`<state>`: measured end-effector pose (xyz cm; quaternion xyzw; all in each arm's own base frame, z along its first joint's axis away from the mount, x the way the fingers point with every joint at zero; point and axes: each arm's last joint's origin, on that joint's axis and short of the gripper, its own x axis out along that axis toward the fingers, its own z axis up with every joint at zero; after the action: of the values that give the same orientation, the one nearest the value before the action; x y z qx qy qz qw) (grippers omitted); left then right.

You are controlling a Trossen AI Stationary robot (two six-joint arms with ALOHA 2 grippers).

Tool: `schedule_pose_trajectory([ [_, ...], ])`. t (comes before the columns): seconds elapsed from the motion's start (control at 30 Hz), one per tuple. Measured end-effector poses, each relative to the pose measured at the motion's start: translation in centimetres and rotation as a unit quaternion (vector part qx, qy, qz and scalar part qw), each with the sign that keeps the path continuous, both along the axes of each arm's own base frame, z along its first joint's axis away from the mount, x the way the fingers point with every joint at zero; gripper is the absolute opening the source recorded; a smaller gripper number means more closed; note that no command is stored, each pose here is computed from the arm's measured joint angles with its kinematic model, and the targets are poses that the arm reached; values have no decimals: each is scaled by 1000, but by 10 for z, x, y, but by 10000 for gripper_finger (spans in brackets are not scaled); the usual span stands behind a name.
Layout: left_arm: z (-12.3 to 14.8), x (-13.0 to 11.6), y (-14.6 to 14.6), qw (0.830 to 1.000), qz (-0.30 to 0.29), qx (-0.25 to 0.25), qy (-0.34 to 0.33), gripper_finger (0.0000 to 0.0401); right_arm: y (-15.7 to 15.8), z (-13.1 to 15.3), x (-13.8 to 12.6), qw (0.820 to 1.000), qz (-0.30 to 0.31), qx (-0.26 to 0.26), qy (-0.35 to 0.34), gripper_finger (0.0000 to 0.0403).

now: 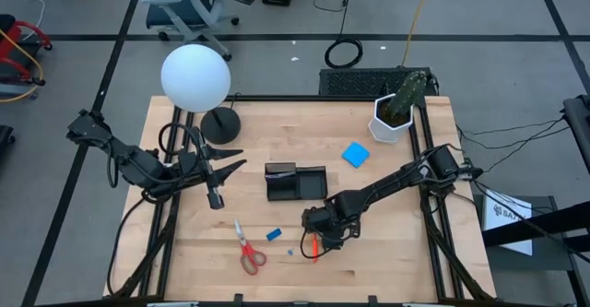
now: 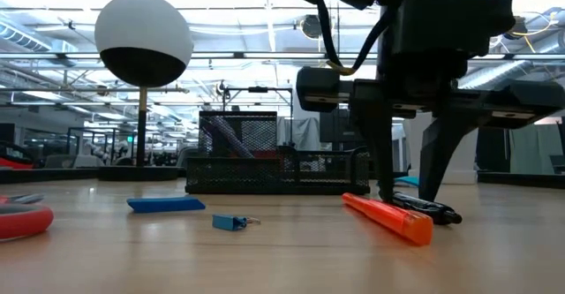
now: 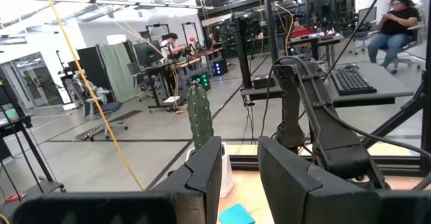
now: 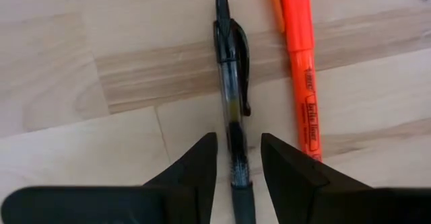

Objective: Pick and place office supplies into organizer
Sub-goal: Put the black pen into the black desk organizer

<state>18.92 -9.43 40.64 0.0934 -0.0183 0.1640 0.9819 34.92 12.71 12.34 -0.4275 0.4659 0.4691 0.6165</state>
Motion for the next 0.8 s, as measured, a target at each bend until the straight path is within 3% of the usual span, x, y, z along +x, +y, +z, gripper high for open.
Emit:
schedule_pose_trajectory([
  [0.17, 0, 0, 0, 1000, 0, 0, 0, 104, 1, 6, 3, 1000, -13, 4, 2, 91],
  [0.4, 0, 0, 0, 1000, 0, 0, 0, 104, 3, 13, 8, 1000, -13, 7, -1, 16],
  [0.8, 0, 0, 0, 1000, 0, 0, 0, 104, 3, 15, 9, 999, -47, 9, 6, 15],
])
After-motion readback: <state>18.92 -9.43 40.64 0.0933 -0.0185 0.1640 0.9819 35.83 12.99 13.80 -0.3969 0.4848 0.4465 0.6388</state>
